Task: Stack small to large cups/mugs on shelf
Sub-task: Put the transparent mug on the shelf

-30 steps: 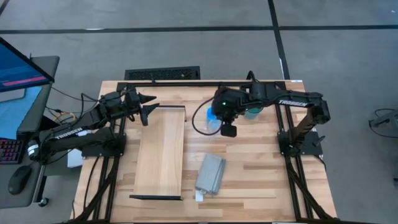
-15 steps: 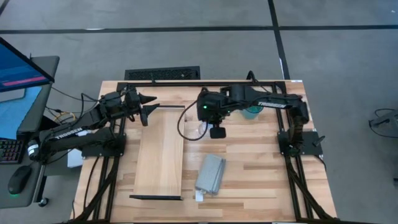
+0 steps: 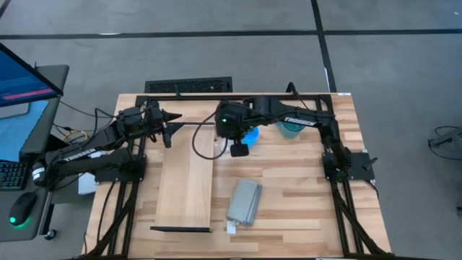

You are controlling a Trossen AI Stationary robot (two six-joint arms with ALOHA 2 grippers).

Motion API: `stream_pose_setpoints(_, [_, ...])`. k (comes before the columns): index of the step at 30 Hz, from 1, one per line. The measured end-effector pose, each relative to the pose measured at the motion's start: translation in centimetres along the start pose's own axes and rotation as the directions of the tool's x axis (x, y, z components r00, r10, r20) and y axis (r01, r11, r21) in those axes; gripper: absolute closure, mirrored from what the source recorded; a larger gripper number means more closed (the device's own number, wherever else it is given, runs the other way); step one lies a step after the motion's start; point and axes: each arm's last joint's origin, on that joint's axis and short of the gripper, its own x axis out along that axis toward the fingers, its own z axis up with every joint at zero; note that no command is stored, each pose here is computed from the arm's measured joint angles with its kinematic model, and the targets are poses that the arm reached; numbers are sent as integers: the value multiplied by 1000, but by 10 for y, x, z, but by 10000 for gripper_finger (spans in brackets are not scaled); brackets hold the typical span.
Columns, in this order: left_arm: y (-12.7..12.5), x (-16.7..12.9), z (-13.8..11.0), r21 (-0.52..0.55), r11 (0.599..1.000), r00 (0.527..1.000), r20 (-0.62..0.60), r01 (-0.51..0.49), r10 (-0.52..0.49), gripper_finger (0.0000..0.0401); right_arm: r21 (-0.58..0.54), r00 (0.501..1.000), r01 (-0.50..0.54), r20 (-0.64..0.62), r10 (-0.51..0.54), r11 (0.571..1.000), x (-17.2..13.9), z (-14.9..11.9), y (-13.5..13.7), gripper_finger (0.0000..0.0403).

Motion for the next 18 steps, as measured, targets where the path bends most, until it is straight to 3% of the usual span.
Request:
stream_pose_setpoints(8, [0,0,-2,20,1000,1000,-19,0,0,232,-9,994,-52,-98,51,999,6,-6,15,398])
stream_pose_setpoints(18, [0,0,-2,49,999,1000,-25,2,0,232,10,947,-180,-270,176,984,63,-7,29,399])
